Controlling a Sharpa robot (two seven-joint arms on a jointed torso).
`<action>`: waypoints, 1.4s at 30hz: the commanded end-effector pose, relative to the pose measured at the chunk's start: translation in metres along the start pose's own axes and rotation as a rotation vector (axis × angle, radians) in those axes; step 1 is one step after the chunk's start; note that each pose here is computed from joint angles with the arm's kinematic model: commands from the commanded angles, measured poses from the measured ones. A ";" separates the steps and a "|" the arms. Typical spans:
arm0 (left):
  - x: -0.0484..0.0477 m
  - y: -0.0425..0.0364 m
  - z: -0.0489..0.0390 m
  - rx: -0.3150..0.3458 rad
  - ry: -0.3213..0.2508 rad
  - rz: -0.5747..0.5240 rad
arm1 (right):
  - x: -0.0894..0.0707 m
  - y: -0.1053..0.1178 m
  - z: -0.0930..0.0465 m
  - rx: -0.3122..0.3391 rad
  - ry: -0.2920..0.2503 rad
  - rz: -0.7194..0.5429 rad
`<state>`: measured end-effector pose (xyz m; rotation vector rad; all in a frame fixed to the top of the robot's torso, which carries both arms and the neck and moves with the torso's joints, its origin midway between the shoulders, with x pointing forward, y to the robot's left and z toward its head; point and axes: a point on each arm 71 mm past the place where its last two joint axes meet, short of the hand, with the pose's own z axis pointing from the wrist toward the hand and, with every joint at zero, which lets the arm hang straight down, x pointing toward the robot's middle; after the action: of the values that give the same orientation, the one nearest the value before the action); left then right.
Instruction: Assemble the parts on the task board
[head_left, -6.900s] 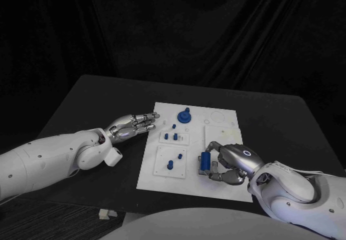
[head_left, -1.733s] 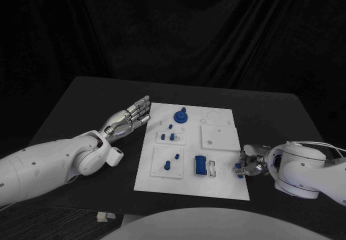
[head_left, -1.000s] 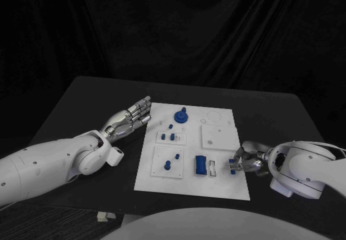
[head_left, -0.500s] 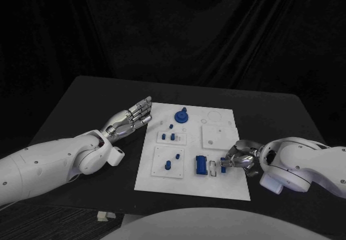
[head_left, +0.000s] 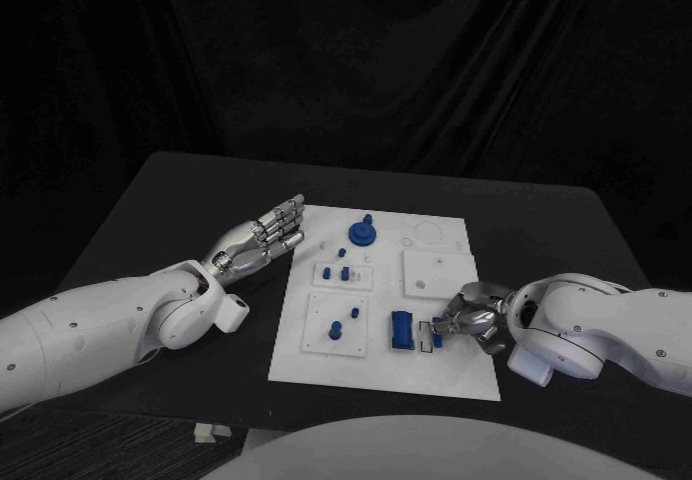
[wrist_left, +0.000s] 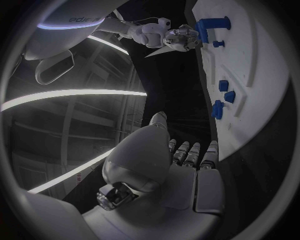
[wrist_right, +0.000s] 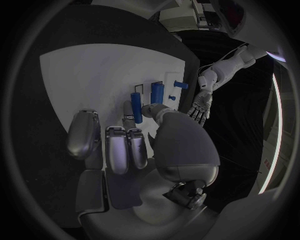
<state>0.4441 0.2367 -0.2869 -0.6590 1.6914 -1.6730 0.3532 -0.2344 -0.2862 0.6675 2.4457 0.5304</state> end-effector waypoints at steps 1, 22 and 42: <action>0.0022 -0.0006 0.0007 0.012 0.012 -0.016 | 0.004 -0.001 0.001 0.001 0.028 0.000; 0.0025 0.0006 0.0010 0.001 0.020 -0.022 | 0.009 0.001 0.004 -0.010 0.038 -0.007; 0.0026 0.0017 0.0010 -0.009 0.025 -0.026 | 0.008 0.002 0.005 -0.017 0.027 -0.025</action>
<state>0.4441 0.2362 -0.2889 -0.6669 1.7174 -1.6775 0.3518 -0.2280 -0.2918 0.6443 2.4644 0.5522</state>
